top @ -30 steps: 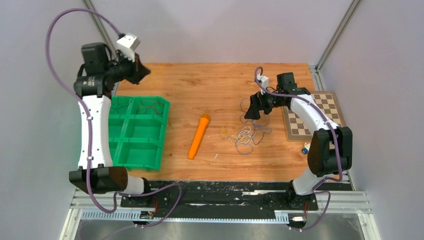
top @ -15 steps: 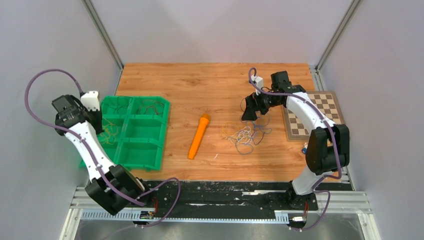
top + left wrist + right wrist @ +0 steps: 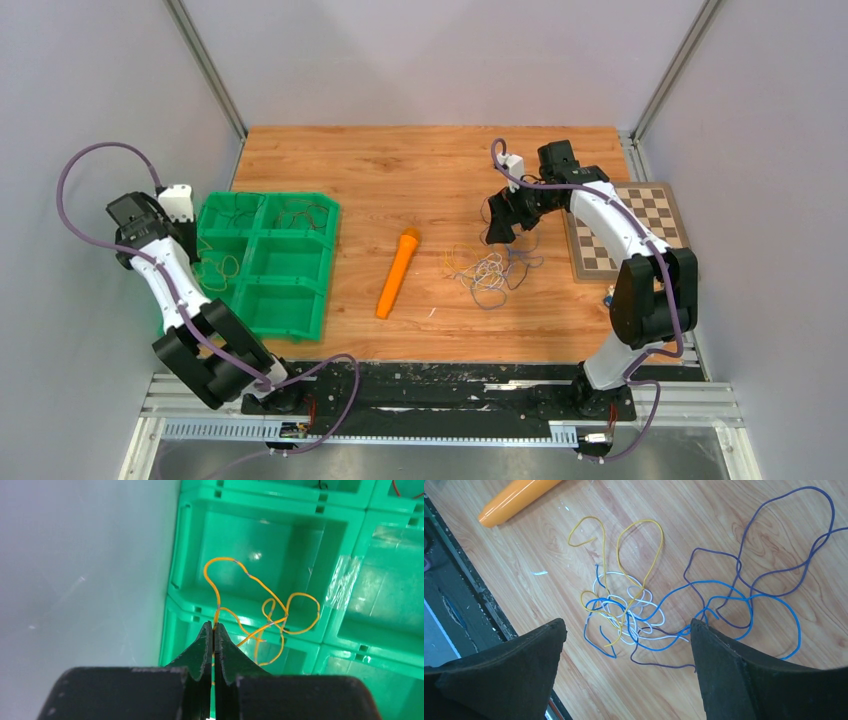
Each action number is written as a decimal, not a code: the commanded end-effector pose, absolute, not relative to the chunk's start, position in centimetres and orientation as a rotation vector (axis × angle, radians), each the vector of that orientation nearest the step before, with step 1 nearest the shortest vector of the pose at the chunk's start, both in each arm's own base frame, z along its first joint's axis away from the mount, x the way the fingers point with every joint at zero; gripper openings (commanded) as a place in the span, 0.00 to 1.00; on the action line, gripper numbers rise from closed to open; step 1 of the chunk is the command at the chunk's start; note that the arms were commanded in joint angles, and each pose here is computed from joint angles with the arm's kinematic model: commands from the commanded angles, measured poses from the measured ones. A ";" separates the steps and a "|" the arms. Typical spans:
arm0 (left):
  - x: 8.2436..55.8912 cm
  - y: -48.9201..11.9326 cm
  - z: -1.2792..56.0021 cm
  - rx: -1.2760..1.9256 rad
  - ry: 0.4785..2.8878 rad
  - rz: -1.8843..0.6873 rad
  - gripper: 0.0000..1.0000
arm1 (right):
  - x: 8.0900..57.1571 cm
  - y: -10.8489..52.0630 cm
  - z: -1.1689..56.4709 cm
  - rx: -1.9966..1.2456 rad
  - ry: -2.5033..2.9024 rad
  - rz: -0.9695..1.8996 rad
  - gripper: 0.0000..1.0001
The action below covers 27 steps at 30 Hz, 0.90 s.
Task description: Untangle the cables
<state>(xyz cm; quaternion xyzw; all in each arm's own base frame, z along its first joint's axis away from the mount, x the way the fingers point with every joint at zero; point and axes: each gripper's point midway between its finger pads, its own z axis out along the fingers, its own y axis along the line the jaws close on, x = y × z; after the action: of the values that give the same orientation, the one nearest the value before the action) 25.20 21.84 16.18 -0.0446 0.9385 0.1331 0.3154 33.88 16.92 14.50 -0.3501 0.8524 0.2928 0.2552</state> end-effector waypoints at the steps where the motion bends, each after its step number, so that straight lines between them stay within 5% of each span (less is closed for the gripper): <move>1: 27.8 23.1 21.1 -0.087 2.315 0.391 0.00 | 34.4 16.7 16.0 -0.990 2.263 0.725 0.93; 16: 29.4 23.8 18.2 -0.079 2.333 0.329 0.00 | 33.9 16.3 15.3 -1.003 2.283 0.709 0.93; 21: 29.3 22.7 17.7 -0.068 2.357 0.260 0.56 | 34.0 16.4 15.2 -1.008 2.282 0.719 0.94; 27: 29.9 17.2 22.7 0.106 2.245 0.132 0.90 | 33.0 16.4 14.6 -1.063 2.278 0.742 0.93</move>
<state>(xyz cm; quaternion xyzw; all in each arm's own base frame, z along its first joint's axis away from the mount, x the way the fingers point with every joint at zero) 29.08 21.18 16.97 -0.0161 0.9278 0.0773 0.3645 33.93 16.05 13.88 -0.3648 0.8559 0.2662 0.2521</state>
